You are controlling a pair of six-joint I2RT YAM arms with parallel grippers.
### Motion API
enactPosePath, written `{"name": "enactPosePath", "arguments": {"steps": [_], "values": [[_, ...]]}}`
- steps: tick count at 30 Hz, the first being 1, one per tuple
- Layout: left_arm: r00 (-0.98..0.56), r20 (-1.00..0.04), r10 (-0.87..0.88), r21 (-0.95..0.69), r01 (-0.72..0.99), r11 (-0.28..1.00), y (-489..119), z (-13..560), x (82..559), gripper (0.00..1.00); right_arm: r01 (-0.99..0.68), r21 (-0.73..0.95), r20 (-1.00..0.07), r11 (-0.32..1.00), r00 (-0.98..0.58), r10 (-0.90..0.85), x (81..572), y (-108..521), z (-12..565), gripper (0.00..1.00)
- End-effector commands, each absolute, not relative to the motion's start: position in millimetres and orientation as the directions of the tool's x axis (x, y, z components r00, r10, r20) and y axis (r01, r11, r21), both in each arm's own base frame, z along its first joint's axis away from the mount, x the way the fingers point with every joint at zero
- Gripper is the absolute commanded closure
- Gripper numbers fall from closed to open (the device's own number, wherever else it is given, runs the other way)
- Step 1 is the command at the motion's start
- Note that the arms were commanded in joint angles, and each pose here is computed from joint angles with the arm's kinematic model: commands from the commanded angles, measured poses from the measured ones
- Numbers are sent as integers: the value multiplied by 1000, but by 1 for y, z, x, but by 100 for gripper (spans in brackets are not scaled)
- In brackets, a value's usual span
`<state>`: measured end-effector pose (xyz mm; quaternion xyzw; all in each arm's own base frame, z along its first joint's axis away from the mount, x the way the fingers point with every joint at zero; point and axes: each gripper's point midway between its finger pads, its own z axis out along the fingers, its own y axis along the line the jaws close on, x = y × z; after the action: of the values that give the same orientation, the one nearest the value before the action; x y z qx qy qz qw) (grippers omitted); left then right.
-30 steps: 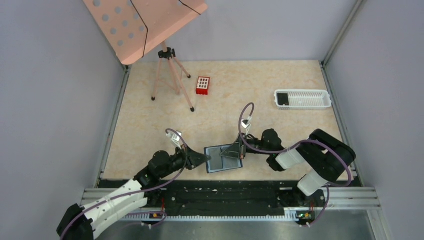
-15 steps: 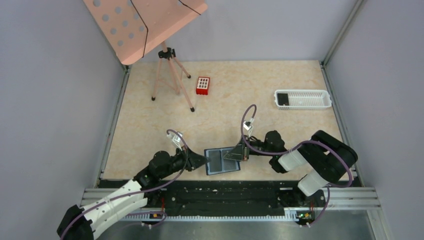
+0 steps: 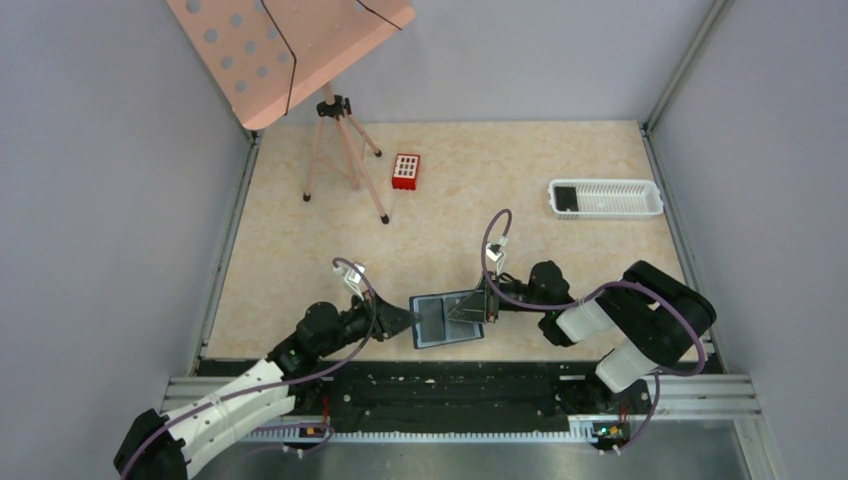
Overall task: Take the credit cards out of the card holder
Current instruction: Remove the credit card from the card holder.
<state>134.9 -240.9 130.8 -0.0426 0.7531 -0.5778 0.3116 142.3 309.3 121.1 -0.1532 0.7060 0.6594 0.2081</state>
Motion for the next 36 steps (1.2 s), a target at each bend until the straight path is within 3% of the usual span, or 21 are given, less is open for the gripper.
{"name": "enactPosePath", "arguments": {"steps": [1, 17, 24, 36], "values": [[-781, -446, -438, -895, 375, 243, -247, 159, 135, 100, -556, 831, -556, 27, -827, 83, 150, 313, 142, 68], [-791, -448, -417, -894, 387, 226, -252, 164, 134, 100, -550, 835, -549, 12, -832, 79, 156, 319, 142, 68], [-788, -450, -420, -893, 385, 234, -252, 165, 136, 100, -541, 836, -548, 91, -833, 83, 160, 316, 126, 66], [-792, -441, -422, -897, 379, 226, -254, 165, 136, 100, -564, 824, -561, -44, -825, 69, 146, 317, 147, 69]]}}
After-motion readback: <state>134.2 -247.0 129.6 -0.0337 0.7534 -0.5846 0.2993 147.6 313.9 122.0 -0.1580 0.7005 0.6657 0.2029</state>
